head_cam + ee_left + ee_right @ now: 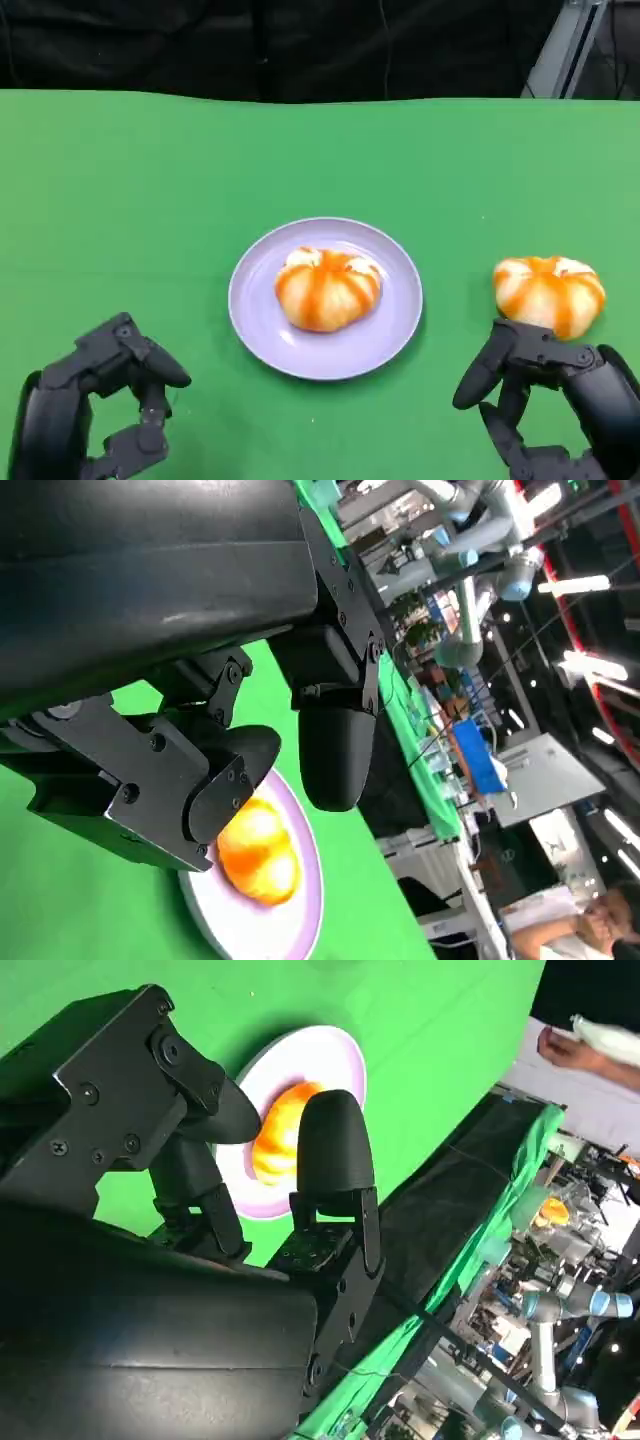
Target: Grasp the bread from the table and place it into the plate.
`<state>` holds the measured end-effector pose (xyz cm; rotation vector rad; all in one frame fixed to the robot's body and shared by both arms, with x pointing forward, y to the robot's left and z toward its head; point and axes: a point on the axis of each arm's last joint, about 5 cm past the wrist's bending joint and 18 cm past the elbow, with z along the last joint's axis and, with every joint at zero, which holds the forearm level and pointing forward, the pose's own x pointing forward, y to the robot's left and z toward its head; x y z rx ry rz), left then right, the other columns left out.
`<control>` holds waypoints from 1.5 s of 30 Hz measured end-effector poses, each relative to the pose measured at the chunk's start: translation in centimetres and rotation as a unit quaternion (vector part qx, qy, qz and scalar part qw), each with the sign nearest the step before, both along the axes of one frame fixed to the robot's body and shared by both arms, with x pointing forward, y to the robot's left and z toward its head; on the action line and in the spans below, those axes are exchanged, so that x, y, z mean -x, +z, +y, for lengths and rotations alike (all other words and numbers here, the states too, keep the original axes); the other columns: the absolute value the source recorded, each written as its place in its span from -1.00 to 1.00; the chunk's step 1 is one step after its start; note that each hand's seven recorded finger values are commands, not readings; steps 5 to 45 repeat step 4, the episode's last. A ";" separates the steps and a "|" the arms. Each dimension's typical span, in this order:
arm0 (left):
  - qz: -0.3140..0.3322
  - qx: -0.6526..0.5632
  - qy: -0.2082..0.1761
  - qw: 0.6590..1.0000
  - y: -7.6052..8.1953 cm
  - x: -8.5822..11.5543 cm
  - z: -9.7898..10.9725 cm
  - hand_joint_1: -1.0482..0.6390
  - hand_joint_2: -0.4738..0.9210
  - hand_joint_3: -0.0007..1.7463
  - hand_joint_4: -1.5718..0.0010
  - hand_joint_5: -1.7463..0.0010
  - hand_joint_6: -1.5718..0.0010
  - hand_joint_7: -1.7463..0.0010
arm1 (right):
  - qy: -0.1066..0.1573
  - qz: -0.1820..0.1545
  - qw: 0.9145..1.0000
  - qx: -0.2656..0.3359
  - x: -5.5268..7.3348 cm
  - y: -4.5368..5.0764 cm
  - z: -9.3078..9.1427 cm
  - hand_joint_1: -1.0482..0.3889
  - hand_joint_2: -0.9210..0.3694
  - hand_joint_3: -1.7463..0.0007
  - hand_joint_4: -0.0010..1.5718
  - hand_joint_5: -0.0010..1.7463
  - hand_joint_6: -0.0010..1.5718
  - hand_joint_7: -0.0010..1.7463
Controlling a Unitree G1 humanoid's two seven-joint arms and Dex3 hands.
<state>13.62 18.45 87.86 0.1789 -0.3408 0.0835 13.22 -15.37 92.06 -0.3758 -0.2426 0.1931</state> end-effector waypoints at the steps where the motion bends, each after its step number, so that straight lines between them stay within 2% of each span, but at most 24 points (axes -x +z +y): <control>1: 0.000 0.000 -0.001 1.000 0.0 0.0 0.0 0.26 0.38 0.38 -0.07 -0.93 0.02 -0.71 | 0.001 0.001 1.000 0.001 0.0 0.01 0.0 0.54 -0.11 -0.48 0.04 0.94 -0.04 0.55; 4: 0.000 0.002 -0.004 1.000 0.0 0.0 0.1 0.27 0.45 0.32 -0.06 -0.94 0.02 -0.69 | 0.004 0.008 1.000 0.005 0.0 0.01 -0.1 0.55 -0.14 -0.47 0.04 0.93 -0.05 0.55; 45: 0.000 0.002 -0.004 1.000 0.0 0.0 0.1 0.27 0.45 0.32 -0.06 -0.94 0.02 -0.69 | 0.004 0.008 1.000 0.005 0.0 0.01 -0.1 0.55 -0.14 -0.47 0.04 0.93 -0.05 0.55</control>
